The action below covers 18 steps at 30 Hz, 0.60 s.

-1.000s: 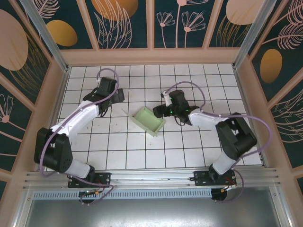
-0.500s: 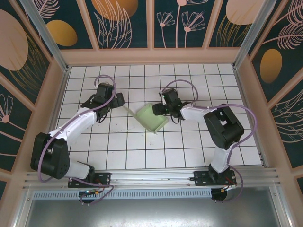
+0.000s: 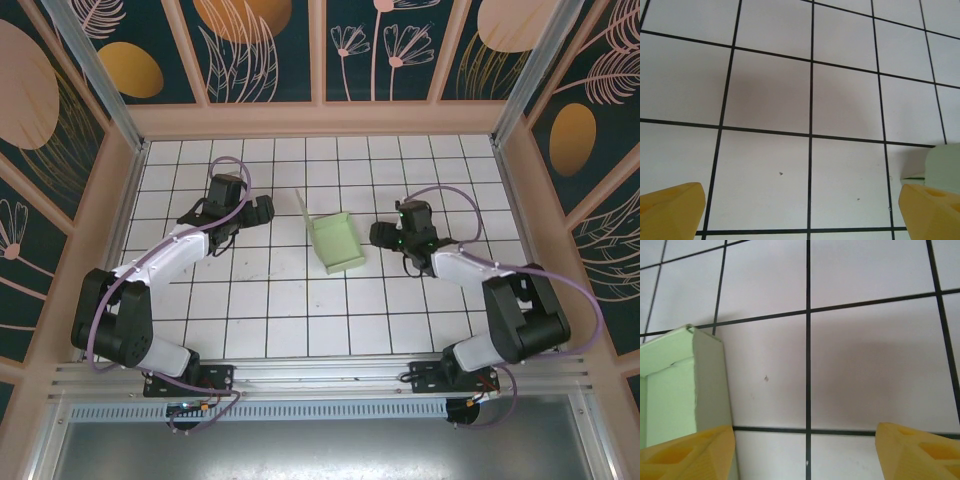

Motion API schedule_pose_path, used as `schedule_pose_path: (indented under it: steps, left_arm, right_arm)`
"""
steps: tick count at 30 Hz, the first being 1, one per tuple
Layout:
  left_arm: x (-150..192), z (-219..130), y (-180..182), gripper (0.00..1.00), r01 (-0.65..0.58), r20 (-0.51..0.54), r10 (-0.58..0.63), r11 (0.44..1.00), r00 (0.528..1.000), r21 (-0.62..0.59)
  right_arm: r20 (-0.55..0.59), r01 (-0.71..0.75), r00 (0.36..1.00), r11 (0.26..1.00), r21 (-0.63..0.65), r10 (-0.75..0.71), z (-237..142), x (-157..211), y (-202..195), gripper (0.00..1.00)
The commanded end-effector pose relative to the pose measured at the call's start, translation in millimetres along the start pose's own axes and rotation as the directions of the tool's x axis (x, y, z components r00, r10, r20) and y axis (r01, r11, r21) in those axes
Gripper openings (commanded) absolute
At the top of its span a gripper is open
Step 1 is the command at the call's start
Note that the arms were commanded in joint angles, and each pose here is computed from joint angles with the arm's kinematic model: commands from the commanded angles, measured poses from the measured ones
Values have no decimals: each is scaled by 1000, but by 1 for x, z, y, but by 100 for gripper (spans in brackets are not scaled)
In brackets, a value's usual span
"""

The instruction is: Fold the paper box

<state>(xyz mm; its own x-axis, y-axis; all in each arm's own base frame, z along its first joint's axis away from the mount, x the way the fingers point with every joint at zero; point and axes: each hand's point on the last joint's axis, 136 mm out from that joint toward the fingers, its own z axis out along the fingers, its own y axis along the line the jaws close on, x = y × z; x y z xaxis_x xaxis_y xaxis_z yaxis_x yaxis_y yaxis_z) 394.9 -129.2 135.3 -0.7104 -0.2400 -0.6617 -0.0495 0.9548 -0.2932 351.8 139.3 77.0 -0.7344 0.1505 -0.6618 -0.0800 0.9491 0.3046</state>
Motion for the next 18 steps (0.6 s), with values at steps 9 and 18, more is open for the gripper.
schedule_pose_path:
  steps: [9, 18]
  left_arm:
    - [-4, -3, -3, 98, 16, 32, -17, 999, 999, 29]
    - [-2, -13, 12, 99, 45, 52, -43, 998, 998, -37]
  right_arm:
    - [-125, 33, 991, 991, -126, -49, 16, 37, 27, 41]
    - [-192, 179, 946, 916, -358, -260, 18, 88, 125, 41]
